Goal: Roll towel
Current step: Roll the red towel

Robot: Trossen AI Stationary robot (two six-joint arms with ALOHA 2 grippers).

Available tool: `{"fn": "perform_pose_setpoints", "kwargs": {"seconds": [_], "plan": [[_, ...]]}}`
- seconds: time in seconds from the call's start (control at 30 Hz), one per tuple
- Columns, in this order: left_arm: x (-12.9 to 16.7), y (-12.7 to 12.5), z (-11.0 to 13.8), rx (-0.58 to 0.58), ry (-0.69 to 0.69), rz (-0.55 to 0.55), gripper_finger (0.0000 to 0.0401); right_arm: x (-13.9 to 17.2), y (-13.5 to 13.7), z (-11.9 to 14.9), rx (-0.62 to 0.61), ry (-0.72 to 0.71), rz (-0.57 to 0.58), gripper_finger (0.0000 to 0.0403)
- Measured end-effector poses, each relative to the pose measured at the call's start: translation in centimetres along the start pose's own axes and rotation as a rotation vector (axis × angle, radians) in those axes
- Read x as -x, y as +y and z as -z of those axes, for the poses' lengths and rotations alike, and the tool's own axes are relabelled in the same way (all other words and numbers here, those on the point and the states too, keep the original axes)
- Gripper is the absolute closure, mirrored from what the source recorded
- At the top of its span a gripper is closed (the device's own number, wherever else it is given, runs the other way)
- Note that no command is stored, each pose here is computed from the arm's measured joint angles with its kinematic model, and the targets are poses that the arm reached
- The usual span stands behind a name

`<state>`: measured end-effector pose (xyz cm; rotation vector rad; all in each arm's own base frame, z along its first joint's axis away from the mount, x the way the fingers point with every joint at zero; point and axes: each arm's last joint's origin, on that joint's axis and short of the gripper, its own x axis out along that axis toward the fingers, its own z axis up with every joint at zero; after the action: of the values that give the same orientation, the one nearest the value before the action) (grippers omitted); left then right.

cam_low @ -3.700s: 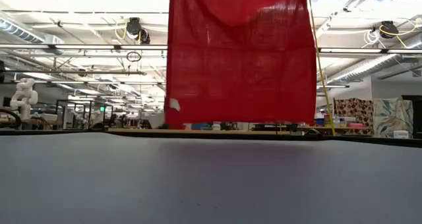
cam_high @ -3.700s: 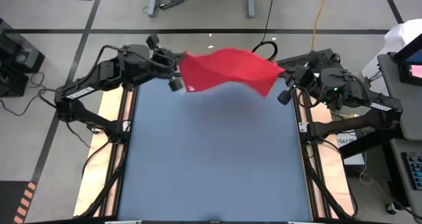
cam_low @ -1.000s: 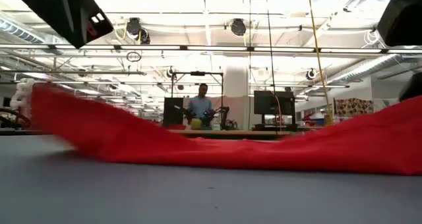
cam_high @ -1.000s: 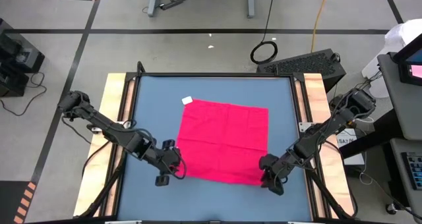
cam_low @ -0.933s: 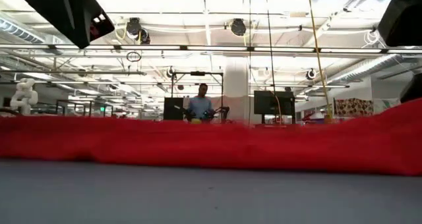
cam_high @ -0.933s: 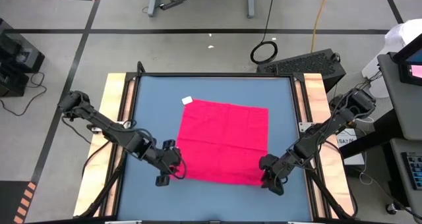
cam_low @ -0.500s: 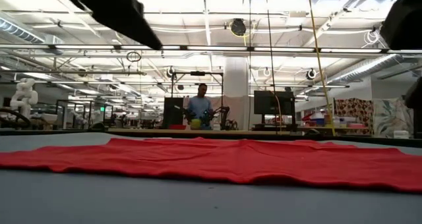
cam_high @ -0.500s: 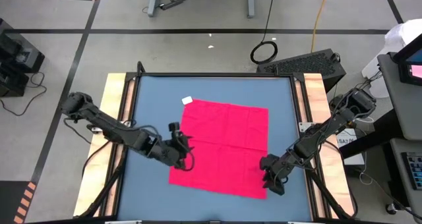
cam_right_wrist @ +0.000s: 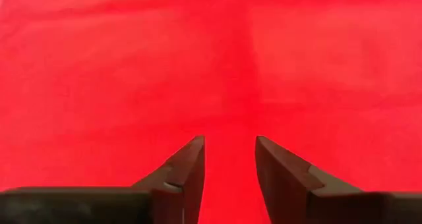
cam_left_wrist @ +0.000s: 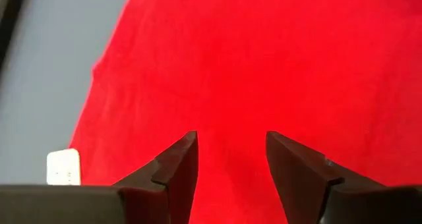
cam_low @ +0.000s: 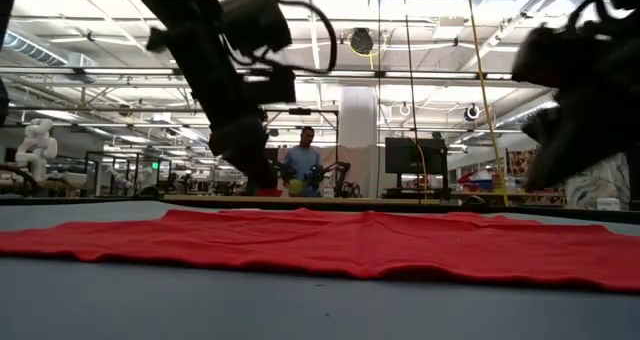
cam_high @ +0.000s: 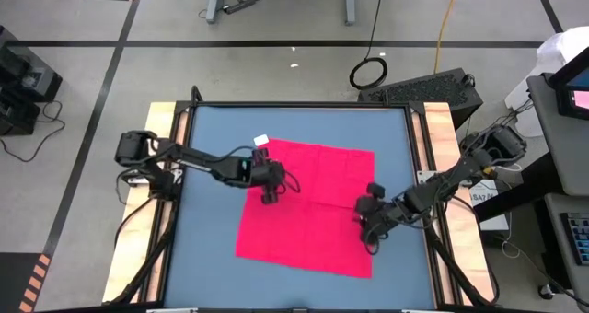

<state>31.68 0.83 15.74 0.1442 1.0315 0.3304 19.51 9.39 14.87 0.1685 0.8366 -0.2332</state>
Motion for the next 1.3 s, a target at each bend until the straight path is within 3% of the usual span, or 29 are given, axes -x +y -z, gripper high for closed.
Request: {"fn": "perform_pose_setpoints", "kwargs": {"seconds": [0.27,0.53,0.87,1.07,1.3], "plan": [[-1.5,2.4,1.1,0.040,0.123,-0.043,0.0286,-1.5,-2.7,-1.5,0.011,-0.069,0.227,0.0342],[-2.1,5.0,2.0,0.085,0.213,-0.134,0.0322,-4.2,-4.3,-2.0,-0.006,-0.058,0.327,0.0395],[-2.4,8.5,3.8,0.181,0.369,-0.264,0.0324,-7.8,-7.2,-1.9,0.024,0.011,0.451,0.0401],[-2.4,7.9,3.4,0.210,0.332,-0.190,0.0324,-7.3,-7.8,-2.9,0.050,0.013,0.357,0.0402],[-2.4,7.4,2.8,0.186,0.274,-0.172,0.0324,-4.1,-7.6,-4.6,0.029,-0.045,0.231,0.0403]]}}
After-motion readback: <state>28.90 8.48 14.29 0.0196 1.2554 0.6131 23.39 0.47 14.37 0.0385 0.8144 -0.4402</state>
